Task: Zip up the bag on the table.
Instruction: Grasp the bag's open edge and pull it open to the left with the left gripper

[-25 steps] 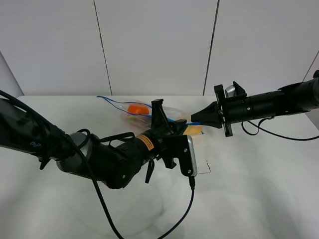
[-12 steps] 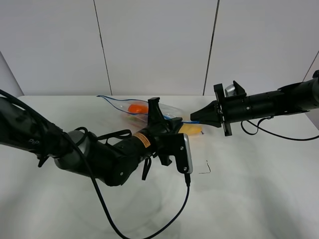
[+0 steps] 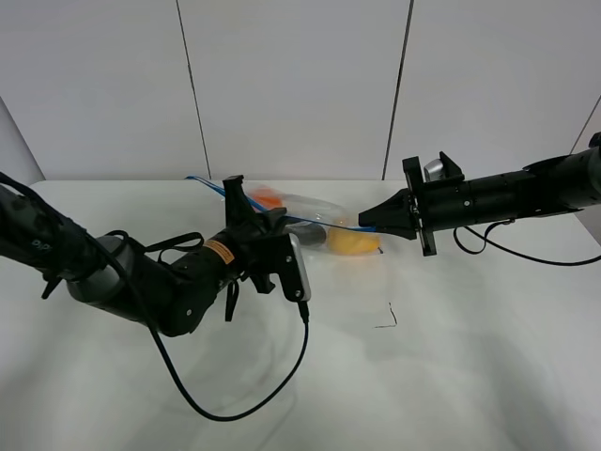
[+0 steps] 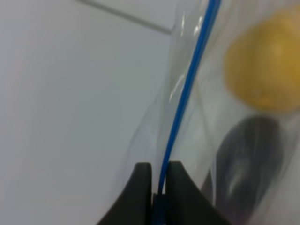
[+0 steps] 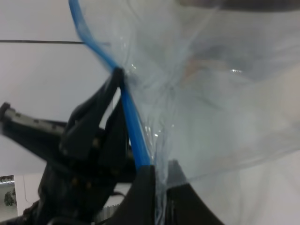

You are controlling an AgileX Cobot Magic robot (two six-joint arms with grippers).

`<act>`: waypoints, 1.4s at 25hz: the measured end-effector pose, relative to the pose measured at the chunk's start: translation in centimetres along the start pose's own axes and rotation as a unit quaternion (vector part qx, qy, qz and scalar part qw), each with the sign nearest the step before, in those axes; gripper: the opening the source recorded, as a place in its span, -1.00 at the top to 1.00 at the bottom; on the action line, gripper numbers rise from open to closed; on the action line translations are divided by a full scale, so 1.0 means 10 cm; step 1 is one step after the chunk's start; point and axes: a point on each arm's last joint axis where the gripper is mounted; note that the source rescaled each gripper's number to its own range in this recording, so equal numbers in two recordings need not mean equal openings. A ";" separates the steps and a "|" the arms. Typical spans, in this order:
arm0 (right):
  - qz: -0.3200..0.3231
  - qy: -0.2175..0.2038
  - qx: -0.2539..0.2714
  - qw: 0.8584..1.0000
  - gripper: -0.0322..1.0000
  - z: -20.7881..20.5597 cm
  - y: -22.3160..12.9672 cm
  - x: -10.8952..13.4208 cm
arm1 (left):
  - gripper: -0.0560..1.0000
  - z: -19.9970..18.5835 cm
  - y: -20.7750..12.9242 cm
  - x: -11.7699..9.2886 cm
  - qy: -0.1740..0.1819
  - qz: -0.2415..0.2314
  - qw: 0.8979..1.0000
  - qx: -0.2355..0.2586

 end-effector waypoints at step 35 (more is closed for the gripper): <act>-0.002 -0.001 0.005 1.000 0.94 0.00 -0.01 0.00 | 0.89 -0.15 -1.06 0.24 0.050 -0.012 0.987 0.154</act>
Point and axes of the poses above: a point on each arm's last joint axis where the gripper is mounted, z pointing out along that axis toward the gripper, x along the wrist's bending axis when the last joint is at zero, y = z × x, and after that the axes turned 2 degrees about z, right-handed
